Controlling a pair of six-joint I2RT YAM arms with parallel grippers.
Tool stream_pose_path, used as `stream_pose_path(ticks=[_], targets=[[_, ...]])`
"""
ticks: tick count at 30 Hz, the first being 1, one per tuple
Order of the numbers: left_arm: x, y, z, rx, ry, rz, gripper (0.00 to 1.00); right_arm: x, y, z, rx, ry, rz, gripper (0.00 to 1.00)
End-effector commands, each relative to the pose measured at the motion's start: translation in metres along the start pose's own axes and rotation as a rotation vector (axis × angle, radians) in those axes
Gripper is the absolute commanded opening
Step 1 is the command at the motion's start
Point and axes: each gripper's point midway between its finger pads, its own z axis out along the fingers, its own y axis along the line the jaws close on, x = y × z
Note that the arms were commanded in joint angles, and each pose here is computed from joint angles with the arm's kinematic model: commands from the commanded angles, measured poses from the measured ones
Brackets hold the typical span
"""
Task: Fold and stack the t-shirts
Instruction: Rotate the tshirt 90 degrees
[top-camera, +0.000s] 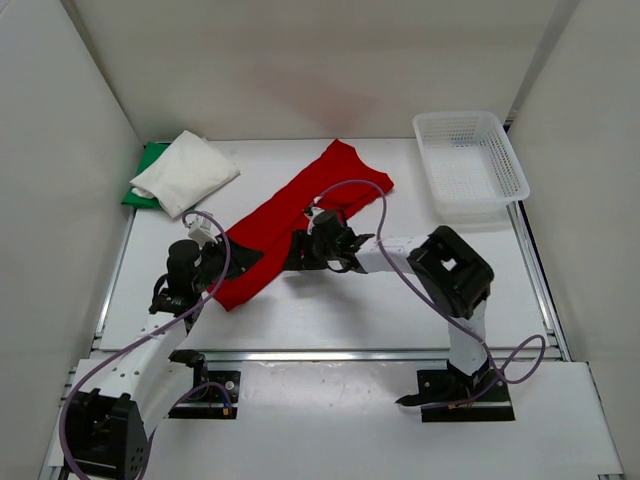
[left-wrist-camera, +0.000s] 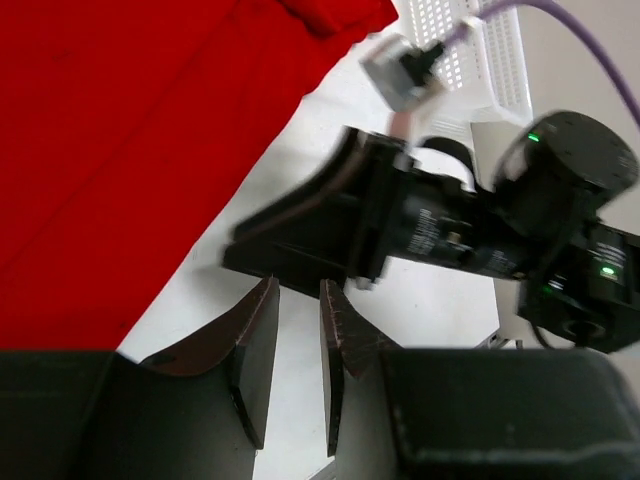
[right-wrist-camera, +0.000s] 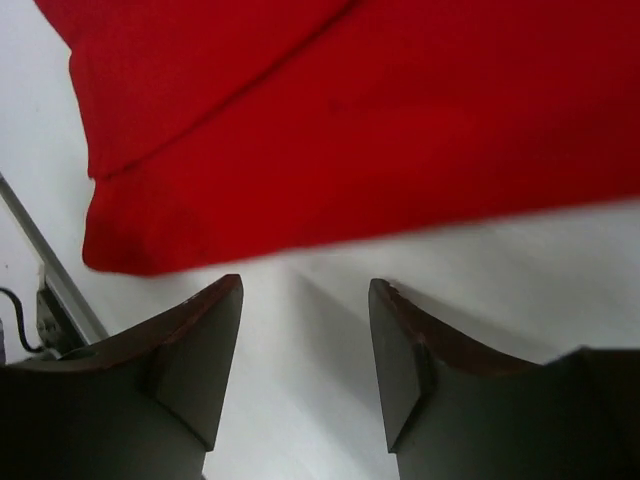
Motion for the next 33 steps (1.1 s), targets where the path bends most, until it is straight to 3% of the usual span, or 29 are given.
stream_pose_path(ticks=[1,3,6,8,9,13,16,17,19,21,23,25,30,33], targets=[[0.0,-0.005,-0.005,0.03,0.005,0.021,0.34,0.0,0.001,0.032,0.02,-0.008,0.049,0.52],[0.002,-0.009,-0.004,0.039,0.014,0.036,0.34,0.007,-0.007,0.044,0.022,0.027,0.084,0.46],[0.006,-0.005,-0.002,0.031,0.025,0.031,0.34,0.003,-0.018,0.047,0.036,0.031,0.113,0.12],[0.008,-0.004,-0.002,0.028,0.032,0.033,0.34,0.001,-0.025,0.036,0.028,0.027,0.133,0.01],[0.008,-0.005,-0.001,0.025,0.038,0.038,0.34,-0.001,-0.034,0.023,0.03,0.012,0.151,0.0],[0.021,-0.005,0.003,0.012,0.072,0.064,0.34,0.013,-0.091,-0.047,0.1,-0.038,0.225,0.0],[0.047,-0.009,0.009,0.027,0.142,0.09,0.34,-0.008,-0.124,-0.112,0.097,-0.148,0.225,0.02],[0.058,-0.011,0.01,0.031,0.177,0.104,0.34,0.006,-0.131,-0.12,0.108,-0.099,0.249,0.03],[0.073,-0.011,0.011,0.006,0.239,0.16,0.34,0.008,-0.143,-0.147,0.151,-0.133,0.267,0.18],[0.088,-0.007,0.008,-0.033,0.293,0.218,0.37,0.005,-0.136,-0.166,0.137,-0.198,0.259,0.43],[0.089,0.009,0.003,-0.111,0.292,0.26,0.38,0.016,-0.132,-0.184,0.165,-0.233,0.249,0.52],[0.094,0.014,-0.001,-0.119,0.309,0.262,0.41,0.027,-0.129,-0.193,0.181,-0.232,0.236,0.51],[0.154,0.014,-0.005,-0.097,0.503,0.3,0.53,0.087,-0.139,-0.204,0.313,-0.199,0.278,0.5],[0.174,0.003,-0.001,-0.05,0.531,0.273,0.57,0.116,-0.15,-0.213,0.374,-0.212,0.334,0.5]])
